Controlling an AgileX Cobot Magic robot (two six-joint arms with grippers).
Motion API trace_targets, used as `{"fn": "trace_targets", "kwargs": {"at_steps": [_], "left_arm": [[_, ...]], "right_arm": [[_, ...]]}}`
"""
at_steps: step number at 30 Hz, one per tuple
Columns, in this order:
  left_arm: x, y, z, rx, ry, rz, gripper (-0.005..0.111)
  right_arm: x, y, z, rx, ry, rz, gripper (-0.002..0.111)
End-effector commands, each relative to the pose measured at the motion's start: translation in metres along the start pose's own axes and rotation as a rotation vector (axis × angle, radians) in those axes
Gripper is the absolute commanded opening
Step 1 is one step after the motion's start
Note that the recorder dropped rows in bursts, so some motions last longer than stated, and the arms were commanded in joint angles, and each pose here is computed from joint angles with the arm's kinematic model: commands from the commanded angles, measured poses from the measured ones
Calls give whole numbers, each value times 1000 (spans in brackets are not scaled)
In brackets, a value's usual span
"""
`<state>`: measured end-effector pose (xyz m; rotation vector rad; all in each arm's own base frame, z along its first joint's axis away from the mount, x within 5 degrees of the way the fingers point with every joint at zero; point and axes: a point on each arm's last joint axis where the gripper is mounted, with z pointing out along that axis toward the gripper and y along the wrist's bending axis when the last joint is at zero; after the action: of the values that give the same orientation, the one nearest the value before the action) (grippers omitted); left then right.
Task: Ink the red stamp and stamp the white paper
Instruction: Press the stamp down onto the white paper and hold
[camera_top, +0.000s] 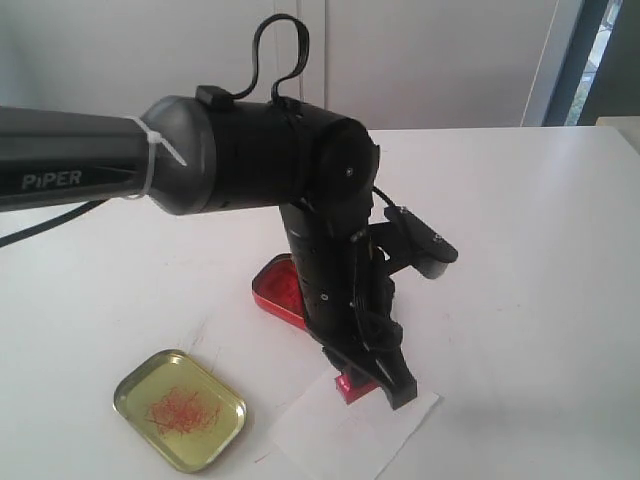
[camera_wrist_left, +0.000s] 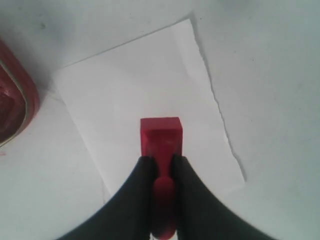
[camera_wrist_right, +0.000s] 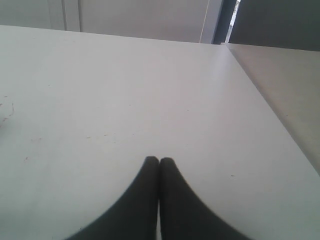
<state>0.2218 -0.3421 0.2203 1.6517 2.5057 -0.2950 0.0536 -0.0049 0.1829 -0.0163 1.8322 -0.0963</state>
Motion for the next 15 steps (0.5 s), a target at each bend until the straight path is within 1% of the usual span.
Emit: {"fn": "trace_targets", "kwargs": {"at_steps": [1, 5, 15], "left_arm": [[9, -2, 8, 14, 17, -4, 0], [12, 0, 13, 12, 22, -11, 0], [11, 0, 14, 9, 13, -11, 0]], "right_arm": [[0, 0, 0, 0, -9, -10, 0], [0, 0, 0, 0, -9, -10, 0], [0, 0, 0, 0, -9, -10, 0]]}}
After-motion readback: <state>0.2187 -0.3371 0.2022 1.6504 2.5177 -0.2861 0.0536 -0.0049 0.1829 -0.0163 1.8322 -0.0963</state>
